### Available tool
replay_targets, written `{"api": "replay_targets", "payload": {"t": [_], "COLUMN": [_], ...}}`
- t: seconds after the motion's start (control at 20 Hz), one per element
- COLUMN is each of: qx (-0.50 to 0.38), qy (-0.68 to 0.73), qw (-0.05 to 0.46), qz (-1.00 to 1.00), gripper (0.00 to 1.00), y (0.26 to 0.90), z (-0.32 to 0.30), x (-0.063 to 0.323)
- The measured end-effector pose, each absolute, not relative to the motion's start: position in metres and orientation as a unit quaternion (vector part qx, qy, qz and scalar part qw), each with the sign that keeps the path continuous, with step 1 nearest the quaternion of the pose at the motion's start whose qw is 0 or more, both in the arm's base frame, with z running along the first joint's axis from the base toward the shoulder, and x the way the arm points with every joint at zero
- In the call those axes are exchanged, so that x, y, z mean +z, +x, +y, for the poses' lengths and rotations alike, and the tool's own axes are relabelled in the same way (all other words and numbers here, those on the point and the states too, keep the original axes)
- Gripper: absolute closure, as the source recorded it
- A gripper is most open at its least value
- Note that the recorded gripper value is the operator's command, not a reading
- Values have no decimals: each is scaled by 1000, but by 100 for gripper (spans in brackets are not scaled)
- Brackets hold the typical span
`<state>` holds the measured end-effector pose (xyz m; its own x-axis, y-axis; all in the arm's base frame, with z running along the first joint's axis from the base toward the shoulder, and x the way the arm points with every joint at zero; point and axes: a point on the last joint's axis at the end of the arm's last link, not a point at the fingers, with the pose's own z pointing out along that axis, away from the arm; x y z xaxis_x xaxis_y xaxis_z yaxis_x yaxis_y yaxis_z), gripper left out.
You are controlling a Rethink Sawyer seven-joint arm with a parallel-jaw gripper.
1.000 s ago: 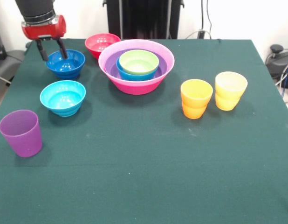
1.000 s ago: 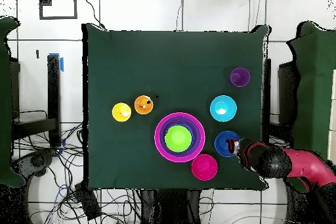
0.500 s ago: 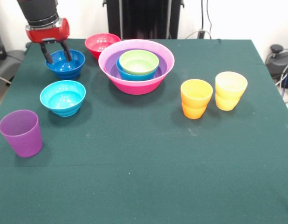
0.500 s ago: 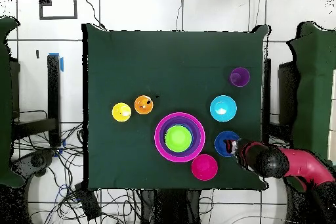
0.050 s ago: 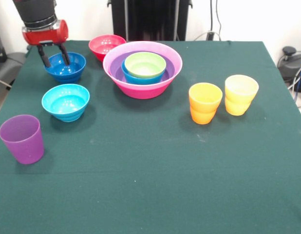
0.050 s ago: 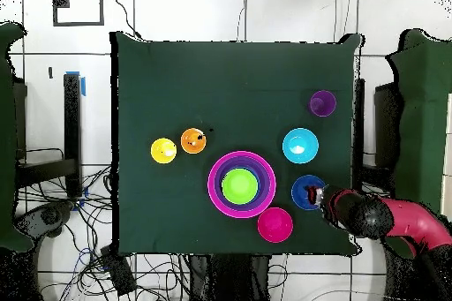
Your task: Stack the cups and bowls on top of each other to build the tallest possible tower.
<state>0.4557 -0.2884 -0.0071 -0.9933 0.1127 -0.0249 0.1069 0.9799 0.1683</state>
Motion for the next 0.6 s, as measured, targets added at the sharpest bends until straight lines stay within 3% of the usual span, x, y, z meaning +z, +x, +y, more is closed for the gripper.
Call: {"api": "replay_targets", "payload": {"t": [0.6], "qx": [74], "qy": [40], "qw": [-3], "qz": [996], "gripper": [0], "y": [458], "z": [-309], "x": [-4]}}
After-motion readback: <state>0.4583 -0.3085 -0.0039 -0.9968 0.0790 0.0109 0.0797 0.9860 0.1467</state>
